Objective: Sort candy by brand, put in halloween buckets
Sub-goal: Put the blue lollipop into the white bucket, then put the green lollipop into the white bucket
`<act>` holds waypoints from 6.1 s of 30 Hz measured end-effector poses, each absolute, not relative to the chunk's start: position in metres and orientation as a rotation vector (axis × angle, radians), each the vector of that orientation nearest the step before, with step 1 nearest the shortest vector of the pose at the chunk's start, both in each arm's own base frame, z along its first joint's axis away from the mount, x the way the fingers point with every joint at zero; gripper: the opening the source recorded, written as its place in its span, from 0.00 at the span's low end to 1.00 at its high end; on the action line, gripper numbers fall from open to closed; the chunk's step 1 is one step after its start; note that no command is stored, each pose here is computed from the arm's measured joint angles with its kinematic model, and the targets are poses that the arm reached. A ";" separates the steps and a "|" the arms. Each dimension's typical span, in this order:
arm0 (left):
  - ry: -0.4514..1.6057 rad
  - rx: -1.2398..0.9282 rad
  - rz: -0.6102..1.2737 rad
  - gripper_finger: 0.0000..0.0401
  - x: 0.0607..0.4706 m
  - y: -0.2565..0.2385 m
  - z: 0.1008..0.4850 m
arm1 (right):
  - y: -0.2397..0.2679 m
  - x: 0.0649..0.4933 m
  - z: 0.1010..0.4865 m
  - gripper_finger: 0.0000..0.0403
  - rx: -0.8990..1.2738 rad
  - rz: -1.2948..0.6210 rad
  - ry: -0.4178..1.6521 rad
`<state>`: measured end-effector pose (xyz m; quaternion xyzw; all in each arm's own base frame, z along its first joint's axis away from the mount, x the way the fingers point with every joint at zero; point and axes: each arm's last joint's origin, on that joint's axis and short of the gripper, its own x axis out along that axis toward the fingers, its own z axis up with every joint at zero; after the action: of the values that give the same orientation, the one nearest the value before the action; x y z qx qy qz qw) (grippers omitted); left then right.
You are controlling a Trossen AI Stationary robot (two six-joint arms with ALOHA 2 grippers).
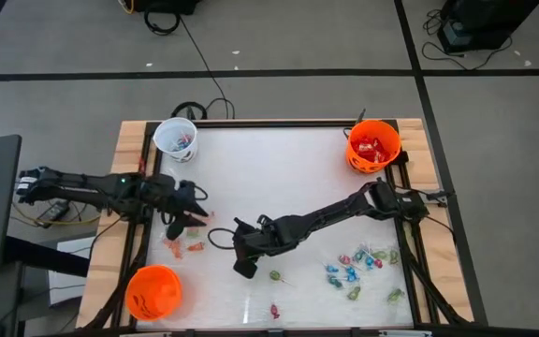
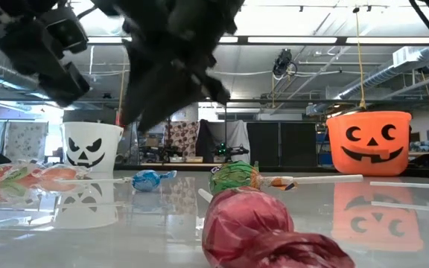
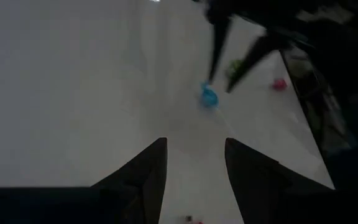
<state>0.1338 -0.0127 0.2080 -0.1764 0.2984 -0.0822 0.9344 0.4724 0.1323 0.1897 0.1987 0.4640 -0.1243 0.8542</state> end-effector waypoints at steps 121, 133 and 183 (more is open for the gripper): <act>0.676 -0.554 1.044 0.03 0.132 0.147 0.288 | -0.030 0.451 0.226 0.50 0.322 -0.247 0.956; 0.868 -0.854 1.171 0.06 0.125 0.207 0.240 | -0.067 0.445 0.224 0.50 0.339 -0.170 0.988; 0.660 -0.099 -0.112 0.40 0.206 -0.004 0.334 | 0.198 0.387 0.217 0.47 0.427 -0.259 1.118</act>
<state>0.2064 -0.0044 0.3335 -0.0487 0.3236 -0.0550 0.9433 0.3870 0.1984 0.2166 0.2005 0.5248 -0.1216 0.8183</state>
